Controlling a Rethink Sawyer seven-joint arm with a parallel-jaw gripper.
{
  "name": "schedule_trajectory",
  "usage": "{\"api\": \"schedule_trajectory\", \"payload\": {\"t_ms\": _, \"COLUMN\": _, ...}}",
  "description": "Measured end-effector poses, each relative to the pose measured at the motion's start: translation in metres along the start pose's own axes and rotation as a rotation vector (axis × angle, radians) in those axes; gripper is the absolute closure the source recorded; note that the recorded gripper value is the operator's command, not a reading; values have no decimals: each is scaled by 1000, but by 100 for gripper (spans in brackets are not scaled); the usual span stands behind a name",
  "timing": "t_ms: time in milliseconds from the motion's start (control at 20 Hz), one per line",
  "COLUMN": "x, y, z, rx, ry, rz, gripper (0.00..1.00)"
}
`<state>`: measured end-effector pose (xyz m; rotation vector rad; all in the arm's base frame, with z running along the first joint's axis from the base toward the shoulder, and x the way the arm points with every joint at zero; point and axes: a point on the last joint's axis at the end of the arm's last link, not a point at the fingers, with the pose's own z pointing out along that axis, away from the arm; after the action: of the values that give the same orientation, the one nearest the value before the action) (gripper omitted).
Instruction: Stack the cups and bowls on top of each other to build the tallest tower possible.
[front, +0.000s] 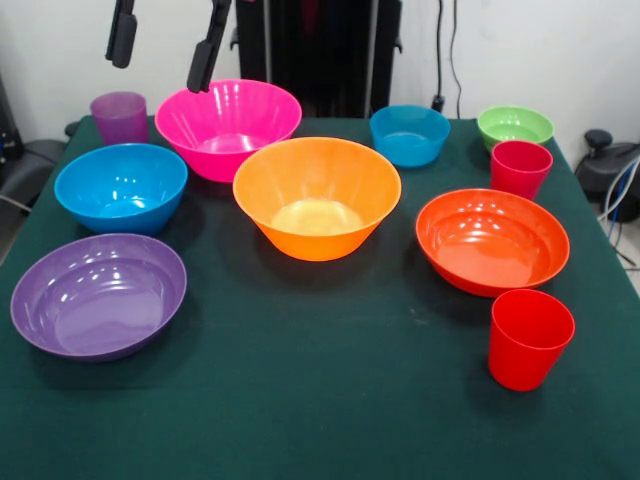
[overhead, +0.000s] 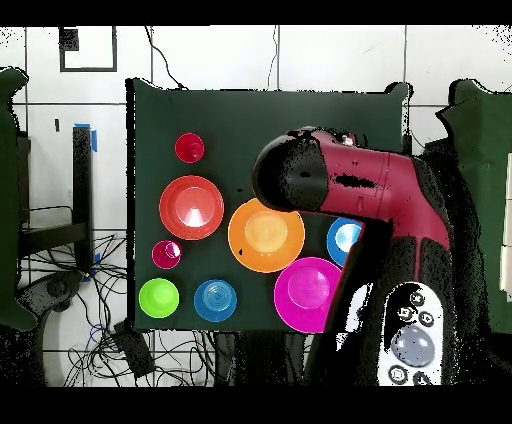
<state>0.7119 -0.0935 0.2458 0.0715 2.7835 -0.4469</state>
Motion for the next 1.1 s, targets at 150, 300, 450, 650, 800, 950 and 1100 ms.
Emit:
{"api": "schedule_trajectory", "payload": {"t_ms": 150, "x": 2, "y": 2, "z": 4, "rx": -1, "ry": -13, "rz": -3, "gripper": 0}}
{"api": "schedule_trajectory", "payload": {"t_ms": 300, "x": 4, "y": 6, "z": 15, "rx": -4, "ry": -42, "rz": -8, "gripper": 0}}
{"api": "schedule_trajectory", "payload": {"t_ms": 450, "x": 9, "y": 12, "z": 29, "rx": -7, "ry": -73, "rz": -15, "gripper": 0}}
{"api": "schedule_trajectory", "payload": {"t_ms": 650, "x": 20, "y": 20, "z": 50, "rx": -11, "ry": -100, "rz": -26, "gripper": 0}}
{"api": "schedule_trajectory", "payload": {"t_ms": 800, "x": 30, "y": 26, "z": 65, "rx": -13, "ry": -107, "rz": -33, "gripper": 0}}
{"api": "schedule_trajectory", "payload": {"t_ms": 950, "x": 43, "y": 31, "z": 82, "rx": -14, "ry": -108, "rz": -41, "gripper": 0}}
{"api": "schedule_trajectory", "payload": {"t_ms": 1100, "x": 55, "y": 35, "z": 95, "rx": -17, "ry": -98, "rz": -45, "gripper": 0}}
